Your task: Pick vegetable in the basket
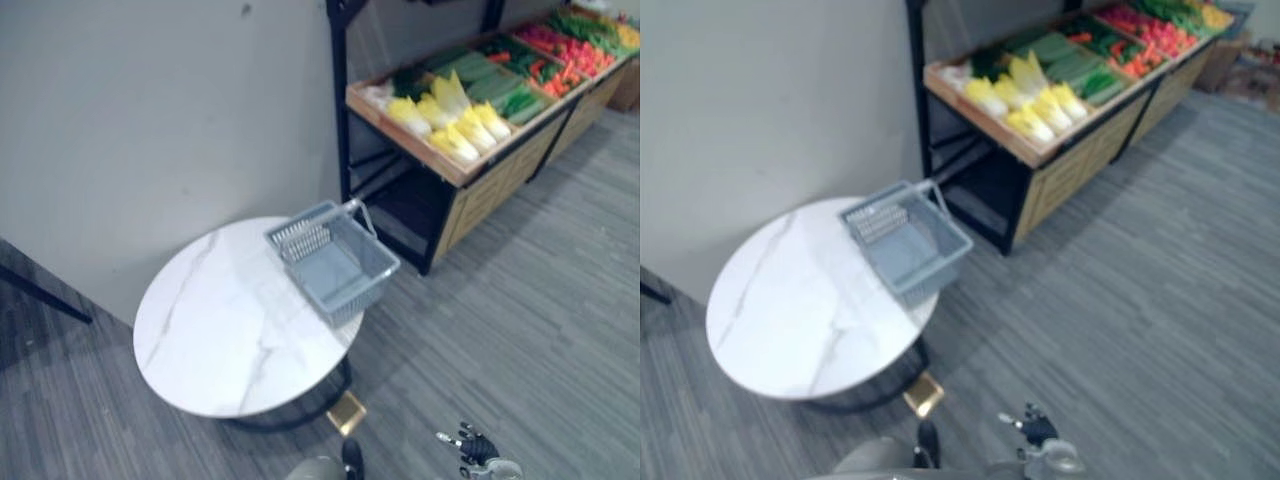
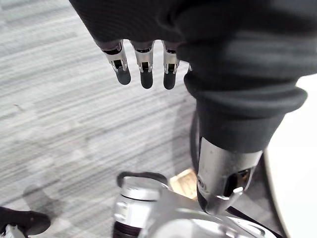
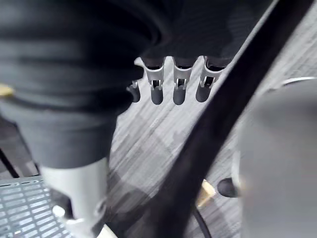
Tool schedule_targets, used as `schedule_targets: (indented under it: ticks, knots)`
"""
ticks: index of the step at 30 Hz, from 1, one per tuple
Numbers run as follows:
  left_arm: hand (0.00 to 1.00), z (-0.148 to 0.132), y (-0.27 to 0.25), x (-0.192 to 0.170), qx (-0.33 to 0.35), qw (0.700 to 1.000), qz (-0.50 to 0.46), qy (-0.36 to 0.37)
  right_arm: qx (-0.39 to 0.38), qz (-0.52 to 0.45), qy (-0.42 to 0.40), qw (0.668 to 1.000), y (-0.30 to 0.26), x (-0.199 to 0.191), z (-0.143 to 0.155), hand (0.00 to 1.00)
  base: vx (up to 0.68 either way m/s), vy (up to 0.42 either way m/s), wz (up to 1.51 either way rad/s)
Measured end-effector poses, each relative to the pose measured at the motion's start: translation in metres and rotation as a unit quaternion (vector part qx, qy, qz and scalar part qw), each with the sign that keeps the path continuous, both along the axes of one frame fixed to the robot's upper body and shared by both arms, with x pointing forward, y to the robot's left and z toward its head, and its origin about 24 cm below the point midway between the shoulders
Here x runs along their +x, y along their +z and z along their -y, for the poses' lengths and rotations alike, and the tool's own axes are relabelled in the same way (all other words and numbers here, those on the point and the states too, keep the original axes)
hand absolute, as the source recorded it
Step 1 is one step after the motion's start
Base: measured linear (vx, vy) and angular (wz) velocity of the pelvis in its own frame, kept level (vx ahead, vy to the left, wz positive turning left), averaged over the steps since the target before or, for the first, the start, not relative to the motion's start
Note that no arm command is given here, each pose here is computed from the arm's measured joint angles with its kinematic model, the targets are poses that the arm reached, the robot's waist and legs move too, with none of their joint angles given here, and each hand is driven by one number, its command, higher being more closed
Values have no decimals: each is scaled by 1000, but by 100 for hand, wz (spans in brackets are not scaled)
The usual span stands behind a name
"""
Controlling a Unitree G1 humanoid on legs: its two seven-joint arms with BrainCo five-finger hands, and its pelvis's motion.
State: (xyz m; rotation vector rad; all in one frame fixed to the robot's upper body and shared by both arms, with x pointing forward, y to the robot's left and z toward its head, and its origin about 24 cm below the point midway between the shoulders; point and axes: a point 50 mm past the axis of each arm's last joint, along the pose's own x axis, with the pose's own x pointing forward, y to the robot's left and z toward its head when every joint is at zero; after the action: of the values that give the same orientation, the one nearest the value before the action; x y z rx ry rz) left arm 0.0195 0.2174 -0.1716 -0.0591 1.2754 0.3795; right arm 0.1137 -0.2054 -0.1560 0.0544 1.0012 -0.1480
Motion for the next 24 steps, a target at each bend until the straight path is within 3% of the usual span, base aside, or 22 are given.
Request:
schedule_targets:
  ticks: [4,7,11,13,17,24]
  knots:
    - [0,-2,7,50,16,997,68,-32,-9,-13,-41,999,-2,-16,13,0,324,-98,113]
    - [0,-1,11,64,21,994,95,-40,-4,-39,-62,997,-7,-36,12,0,344,-289,102]
    - [0,-7,12,60,30,995,97,-13,11,-54,-76,996,-11,-46,2,0,311,-444,81]
    - [0,7,6,46,9,996,83,27,-10,-66,-80,995,-9,-50,18,0,309,-385,64]
    - [0,9,3,32,0,995,70,72,-7,-48,-76,996,-7,-35,17,0,207,-288,63]
    - [0,6,2,22,0,995,58,80,0,-48,-97,994,-7,-36,21,0,-9,-126,89]
